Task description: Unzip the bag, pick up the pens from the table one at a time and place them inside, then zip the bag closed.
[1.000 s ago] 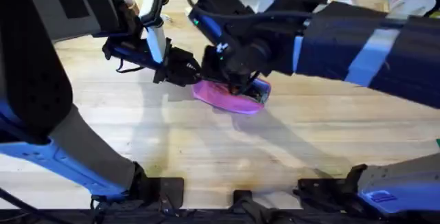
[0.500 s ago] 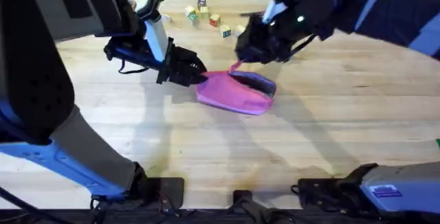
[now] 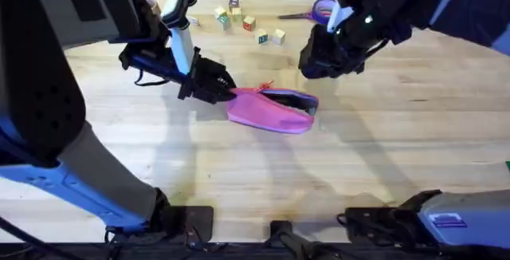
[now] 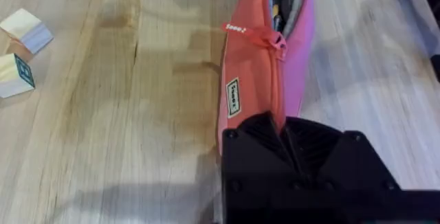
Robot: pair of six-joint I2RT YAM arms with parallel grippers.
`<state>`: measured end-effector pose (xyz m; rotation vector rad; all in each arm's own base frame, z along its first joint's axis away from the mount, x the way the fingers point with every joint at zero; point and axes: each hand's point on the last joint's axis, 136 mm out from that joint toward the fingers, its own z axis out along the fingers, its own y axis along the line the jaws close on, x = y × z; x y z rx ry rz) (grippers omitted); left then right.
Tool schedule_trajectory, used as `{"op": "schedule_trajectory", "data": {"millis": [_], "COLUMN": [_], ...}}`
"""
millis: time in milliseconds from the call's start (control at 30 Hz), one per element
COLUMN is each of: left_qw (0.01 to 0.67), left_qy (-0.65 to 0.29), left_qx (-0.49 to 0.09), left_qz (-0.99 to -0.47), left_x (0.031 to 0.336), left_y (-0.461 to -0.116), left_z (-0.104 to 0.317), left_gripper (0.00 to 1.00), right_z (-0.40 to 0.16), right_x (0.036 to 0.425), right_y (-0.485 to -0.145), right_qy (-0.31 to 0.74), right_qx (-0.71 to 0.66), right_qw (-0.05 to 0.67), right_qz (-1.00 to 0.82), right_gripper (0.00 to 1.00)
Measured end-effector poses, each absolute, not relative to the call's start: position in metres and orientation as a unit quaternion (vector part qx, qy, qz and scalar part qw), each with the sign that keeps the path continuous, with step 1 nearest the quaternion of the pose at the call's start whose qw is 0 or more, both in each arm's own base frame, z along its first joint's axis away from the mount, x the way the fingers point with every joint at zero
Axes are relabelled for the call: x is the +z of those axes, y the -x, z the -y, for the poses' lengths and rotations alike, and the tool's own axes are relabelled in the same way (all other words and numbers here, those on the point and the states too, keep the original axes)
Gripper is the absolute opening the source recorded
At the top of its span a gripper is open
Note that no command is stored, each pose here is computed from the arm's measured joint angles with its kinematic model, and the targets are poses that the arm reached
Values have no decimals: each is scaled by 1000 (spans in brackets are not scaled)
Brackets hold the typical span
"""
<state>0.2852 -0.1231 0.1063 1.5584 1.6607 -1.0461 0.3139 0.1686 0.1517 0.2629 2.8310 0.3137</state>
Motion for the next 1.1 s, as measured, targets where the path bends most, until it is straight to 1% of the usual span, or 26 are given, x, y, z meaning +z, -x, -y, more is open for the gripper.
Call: {"op": "schedule_trajectory", "data": {"millis": [67, 100, 133, 300, 333, 400, 700, 1100], "left_qw": [312, 312, 312, 312, 312, 312, 312, 312], "left_qy": [-591, -590, -590, -590, -590, -590, -590, -590], "left_qx": [-397, -397, -397, -397, -397, -397, -397, -397], "left_qz": [-630, -630, -630, -630, -630, -630, -630, -630], "left_x": [106, 106, 106, 106, 106, 106, 106, 106], "left_y": [-285, -285, -285, -285, -285, -285, -285, -285], "left_z": [123, 123, 123, 123, 123, 123, 123, 123], "left_gripper": [42, 42, 42, 42, 42, 42, 42, 42], "right_z": [-177, -181, -183, -192, -195, -200, -219, -228], "right_x": [158, 161, 164, 172, 173, 175, 186, 162], "right_y": [-315, -313, -311, -306, -306, -307, -320, -323], "right_qy": [-58, -42, -29, 13, 20, 27, 49, 70], "right_qx": [125, 134, 139, 159, 163, 173, 206, 193], "right_qw": [151, 153, 154, 157, 159, 162, 198, 175], "right_qz": [-979, -978, -978, -975, -974, -971, -957, -963], "right_gripper": [30, 70, 198, 918, 978, 996, 997, 997]}}
